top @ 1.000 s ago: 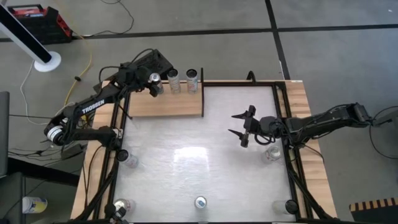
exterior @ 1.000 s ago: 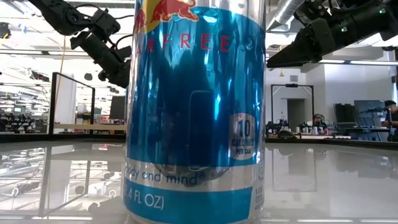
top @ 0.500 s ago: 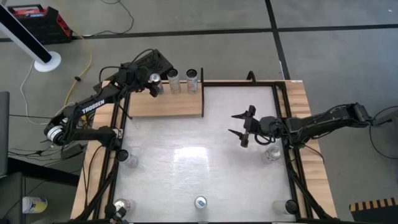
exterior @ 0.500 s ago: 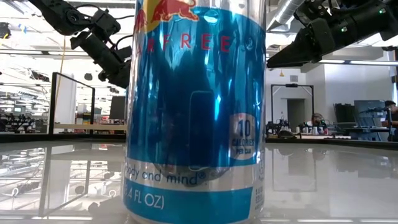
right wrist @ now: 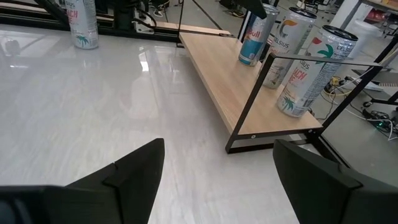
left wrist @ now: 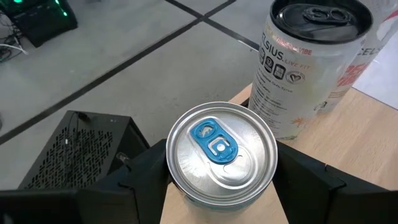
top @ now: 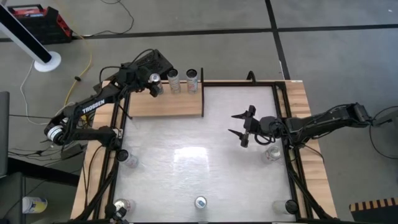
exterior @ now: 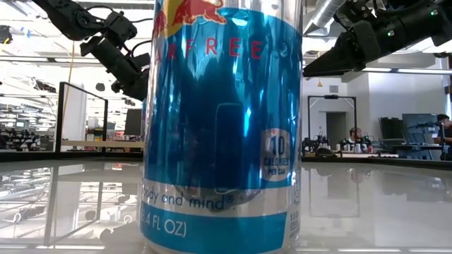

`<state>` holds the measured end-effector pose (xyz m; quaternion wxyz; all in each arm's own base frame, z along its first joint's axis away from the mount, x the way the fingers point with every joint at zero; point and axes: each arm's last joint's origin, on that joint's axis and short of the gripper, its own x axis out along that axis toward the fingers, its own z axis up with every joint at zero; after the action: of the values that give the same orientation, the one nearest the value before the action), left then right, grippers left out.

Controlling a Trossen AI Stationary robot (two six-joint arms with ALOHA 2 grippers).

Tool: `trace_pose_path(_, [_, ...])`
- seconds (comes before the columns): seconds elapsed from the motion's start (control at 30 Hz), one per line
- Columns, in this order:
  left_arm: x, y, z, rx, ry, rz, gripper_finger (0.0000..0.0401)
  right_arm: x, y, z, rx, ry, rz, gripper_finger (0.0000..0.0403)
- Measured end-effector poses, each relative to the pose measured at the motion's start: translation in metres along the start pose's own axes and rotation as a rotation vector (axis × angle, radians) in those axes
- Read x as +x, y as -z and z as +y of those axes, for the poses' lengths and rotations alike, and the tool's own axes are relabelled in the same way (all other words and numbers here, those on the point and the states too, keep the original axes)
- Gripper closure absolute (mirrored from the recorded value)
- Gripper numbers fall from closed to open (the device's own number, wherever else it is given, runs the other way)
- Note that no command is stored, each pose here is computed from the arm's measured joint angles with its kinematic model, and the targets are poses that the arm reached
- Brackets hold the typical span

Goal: Place canned beverage on shelf
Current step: Put the top red bull soda can beside the tropical vibe soda can on the shelf

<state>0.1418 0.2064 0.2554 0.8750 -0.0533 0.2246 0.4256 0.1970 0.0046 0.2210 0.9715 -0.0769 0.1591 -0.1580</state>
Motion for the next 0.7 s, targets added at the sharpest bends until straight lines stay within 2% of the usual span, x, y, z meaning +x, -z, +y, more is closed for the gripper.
trace_pose_path(0.7, [0.0001, -0.0018, 0.0002, -0.015, -0.002, -0.019, 0.0172, 0.0, 0.0, -0.0001, -0.001, 0.0, 0.0, 0.0077])
